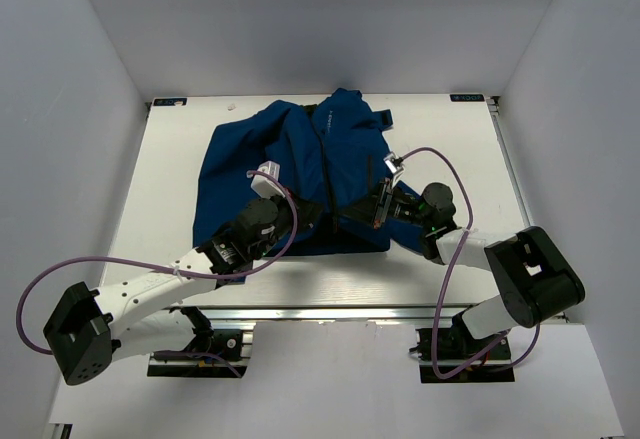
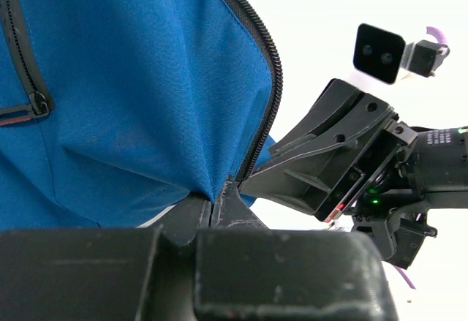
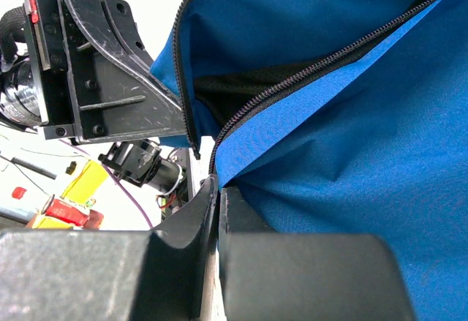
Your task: Zip up the jacket
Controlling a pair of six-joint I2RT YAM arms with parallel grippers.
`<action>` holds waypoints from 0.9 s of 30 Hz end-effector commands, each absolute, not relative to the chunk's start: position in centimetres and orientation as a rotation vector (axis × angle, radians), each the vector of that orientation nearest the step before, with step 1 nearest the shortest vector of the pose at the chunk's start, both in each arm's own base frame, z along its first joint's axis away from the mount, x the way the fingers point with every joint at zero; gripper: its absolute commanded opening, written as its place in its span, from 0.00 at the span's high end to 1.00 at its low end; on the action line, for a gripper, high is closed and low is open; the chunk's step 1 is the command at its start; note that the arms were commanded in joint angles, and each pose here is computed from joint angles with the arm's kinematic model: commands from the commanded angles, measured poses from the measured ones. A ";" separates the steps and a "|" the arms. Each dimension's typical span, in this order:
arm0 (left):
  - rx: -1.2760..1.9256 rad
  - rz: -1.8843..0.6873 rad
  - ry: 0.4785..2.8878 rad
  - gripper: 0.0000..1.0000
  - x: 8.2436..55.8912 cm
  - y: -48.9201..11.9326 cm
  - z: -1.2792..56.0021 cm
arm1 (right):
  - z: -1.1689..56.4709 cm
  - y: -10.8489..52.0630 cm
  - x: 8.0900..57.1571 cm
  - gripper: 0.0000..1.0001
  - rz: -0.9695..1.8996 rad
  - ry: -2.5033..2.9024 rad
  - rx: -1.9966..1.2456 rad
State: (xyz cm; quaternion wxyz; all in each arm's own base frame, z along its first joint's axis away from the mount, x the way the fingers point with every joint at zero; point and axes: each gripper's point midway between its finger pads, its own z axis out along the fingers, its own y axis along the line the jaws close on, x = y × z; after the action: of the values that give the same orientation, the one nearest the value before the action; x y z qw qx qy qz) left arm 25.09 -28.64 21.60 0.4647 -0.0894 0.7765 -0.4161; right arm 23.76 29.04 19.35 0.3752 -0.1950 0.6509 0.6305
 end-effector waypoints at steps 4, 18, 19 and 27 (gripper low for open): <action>-0.232 -1.031 1.893 1.00 24.9 -28.3 22.2 | 22.9 29.3 24.2 1.00 1.586 1.518 -0.563; -0.213 -1.060 1.905 1.00 24.8 -29.0 22.1 | 23.1 29.4 24.8 1.00 1.566 1.512 -0.547; -0.213 -1.061 1.904 1.00 24.8 -29.0 22.1 | 23.2 29.4 24.7 1.00 1.568 1.509 -0.552; -0.212 -1.052 1.917 1.00 24.7 -29.0 21.7 | 23.7 29.2 24.6 1.00 1.563 1.492 -0.546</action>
State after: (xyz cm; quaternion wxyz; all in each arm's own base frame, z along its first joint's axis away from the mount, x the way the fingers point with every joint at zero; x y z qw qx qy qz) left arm 24.85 -28.83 21.14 0.4550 -0.0867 0.7823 -0.4165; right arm 24.19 29.07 20.29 0.3907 -0.1956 0.6433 0.6287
